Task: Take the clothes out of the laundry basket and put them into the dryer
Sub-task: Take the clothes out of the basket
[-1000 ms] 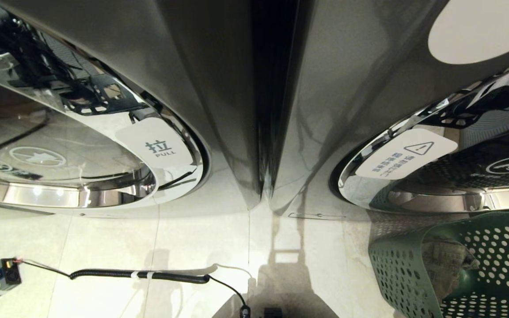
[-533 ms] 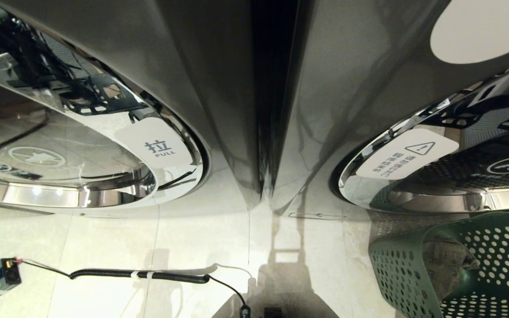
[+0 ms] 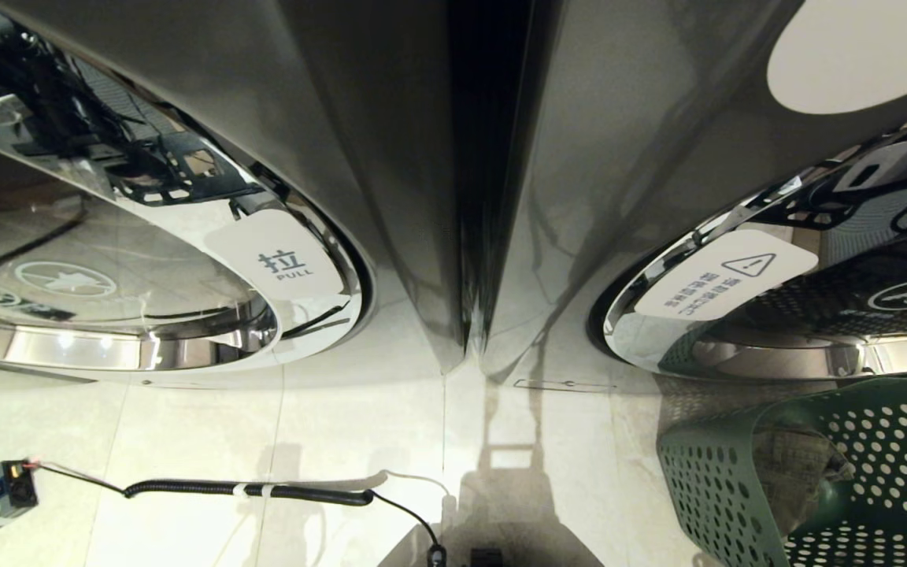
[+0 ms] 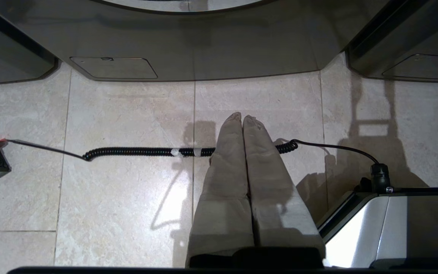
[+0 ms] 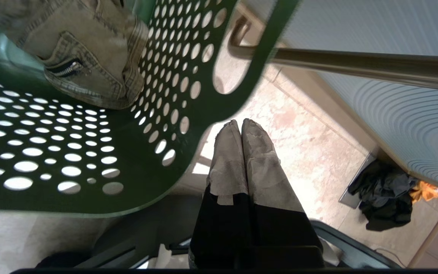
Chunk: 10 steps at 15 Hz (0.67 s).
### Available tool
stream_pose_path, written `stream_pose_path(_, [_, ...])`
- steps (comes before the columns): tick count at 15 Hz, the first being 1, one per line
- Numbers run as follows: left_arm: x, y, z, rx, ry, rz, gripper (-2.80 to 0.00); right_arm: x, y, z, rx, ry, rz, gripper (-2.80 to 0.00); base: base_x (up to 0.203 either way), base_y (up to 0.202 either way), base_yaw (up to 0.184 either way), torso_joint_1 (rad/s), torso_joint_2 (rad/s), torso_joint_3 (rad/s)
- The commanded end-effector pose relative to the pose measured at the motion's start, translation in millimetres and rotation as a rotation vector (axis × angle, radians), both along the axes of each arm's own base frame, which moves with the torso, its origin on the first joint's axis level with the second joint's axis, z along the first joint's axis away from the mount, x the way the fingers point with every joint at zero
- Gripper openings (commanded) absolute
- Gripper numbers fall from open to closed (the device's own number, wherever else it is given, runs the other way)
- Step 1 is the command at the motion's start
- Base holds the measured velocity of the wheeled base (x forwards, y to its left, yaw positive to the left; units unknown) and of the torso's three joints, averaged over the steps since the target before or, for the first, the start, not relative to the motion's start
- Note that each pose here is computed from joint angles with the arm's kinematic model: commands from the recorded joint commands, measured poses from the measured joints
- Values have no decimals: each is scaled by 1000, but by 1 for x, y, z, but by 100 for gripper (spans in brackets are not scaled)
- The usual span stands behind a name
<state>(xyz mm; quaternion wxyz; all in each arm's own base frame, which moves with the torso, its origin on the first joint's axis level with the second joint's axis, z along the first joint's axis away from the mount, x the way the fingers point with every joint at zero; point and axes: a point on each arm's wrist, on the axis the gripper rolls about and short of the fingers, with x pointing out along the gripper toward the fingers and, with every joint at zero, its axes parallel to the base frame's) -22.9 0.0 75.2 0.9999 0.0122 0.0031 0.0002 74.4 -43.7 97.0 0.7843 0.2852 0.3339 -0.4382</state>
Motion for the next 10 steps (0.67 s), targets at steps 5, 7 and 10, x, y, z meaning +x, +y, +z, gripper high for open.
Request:
stream_pose_path(5, [0, 0, 0, 0, -2, 0, -280, 56, -28, -43, 116, 93, 66, -280, 0, 0, 0, 0, 0, 0])
stream_pose_path(7, [0, 0, 0, 0, -2, 0, -280, 85, -42, -60, 132, 78, 107, -280, 0, 0, 0, 0, 0, 0])
stream_pose_path(10, [0, 0, 0, 0, -3, 1, -280, 122, -59, -82, 139, -4, 205, -280, 0, 0, 0, 0, 0, 0])
